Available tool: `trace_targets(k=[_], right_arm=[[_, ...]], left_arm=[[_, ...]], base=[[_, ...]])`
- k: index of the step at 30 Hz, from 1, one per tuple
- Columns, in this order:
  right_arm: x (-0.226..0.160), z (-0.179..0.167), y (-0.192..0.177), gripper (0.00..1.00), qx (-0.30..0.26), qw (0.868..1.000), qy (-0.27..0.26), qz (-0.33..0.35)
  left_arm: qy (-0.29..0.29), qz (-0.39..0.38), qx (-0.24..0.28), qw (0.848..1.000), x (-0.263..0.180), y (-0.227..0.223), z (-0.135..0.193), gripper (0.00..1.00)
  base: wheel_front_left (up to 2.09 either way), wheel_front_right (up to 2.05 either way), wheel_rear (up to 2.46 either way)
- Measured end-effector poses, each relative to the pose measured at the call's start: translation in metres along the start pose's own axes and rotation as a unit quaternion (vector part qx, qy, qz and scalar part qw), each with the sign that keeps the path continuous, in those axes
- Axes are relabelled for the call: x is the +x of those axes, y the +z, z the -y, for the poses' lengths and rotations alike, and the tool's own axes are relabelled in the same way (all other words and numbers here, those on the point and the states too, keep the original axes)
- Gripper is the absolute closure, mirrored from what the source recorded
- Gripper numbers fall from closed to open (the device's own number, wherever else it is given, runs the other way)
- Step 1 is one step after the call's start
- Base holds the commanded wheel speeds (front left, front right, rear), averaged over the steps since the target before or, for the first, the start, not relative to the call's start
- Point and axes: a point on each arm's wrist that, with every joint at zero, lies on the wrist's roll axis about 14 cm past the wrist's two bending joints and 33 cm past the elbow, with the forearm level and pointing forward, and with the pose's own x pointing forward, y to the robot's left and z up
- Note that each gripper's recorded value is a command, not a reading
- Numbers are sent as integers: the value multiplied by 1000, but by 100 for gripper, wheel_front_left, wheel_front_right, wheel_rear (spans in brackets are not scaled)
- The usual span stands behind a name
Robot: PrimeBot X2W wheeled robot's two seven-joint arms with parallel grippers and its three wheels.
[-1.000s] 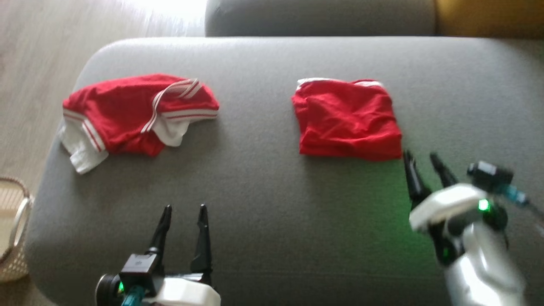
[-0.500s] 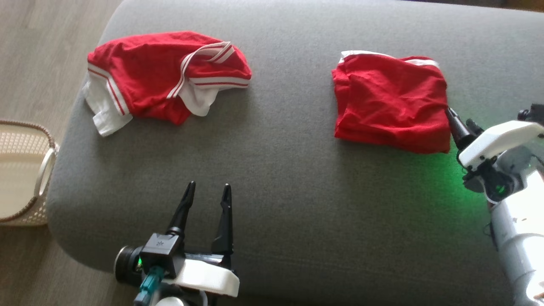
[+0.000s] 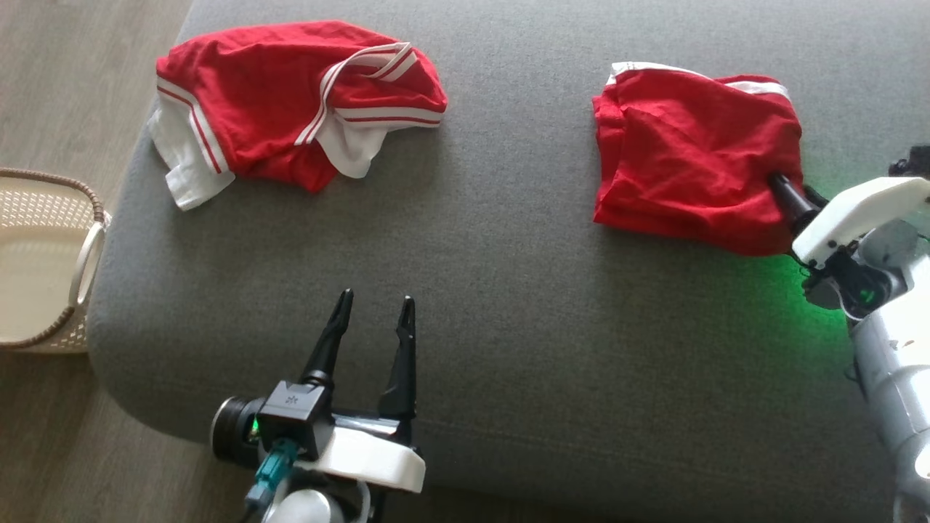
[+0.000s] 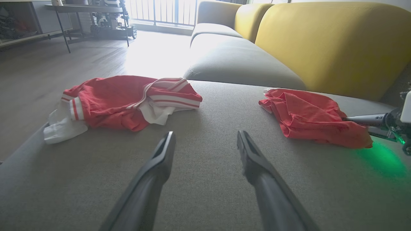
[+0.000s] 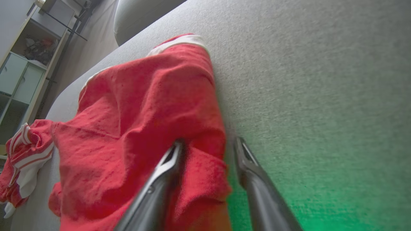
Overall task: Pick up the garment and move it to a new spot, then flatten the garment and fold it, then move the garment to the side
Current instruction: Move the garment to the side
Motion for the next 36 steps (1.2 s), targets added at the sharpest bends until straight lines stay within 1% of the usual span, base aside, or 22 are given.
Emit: trace_targets(k=[1,6,11,18,21,22,29,33,36], right_arm=[[1,-1,0,100,-2,1000,1,-1],[1,-1,-5,100,-14,1000,3,-9],[-4,6,2,100,-26,1000,-1,6],[-24,19,40,100,-61,995,-3,75],[-37,36,56,100,-71,992,-16,99],[-48,50,65,100,-78,990,-30,112],[-88,114,93,100,-104,978,-102,152],[-104,130,118,100,-125,968,-128,178],[-112,143,133,100,-163,958,-150,182]], left_arm=[[-1,0,0,1000,0,0,1,0],[-6,-4,-3,1000,2,-2,5,0],[-9,2,-5,1000,9,0,6,0],[-34,6,-13,999,22,1,21,0],[-52,9,-16,998,31,1,32,0],[-67,15,-19,997,38,3,40,0],[-126,10,-25,992,54,-6,74,0],[-159,10,-24,987,65,-11,93,0],[-172,10,-24,985,74,-16,100,0]], base=[[0,0,0],[0,0,0],[0,0,0],[0,0,0],[0,0,0],[0,0,0],[0,0,0],[0,0,0],[0,0,0]])
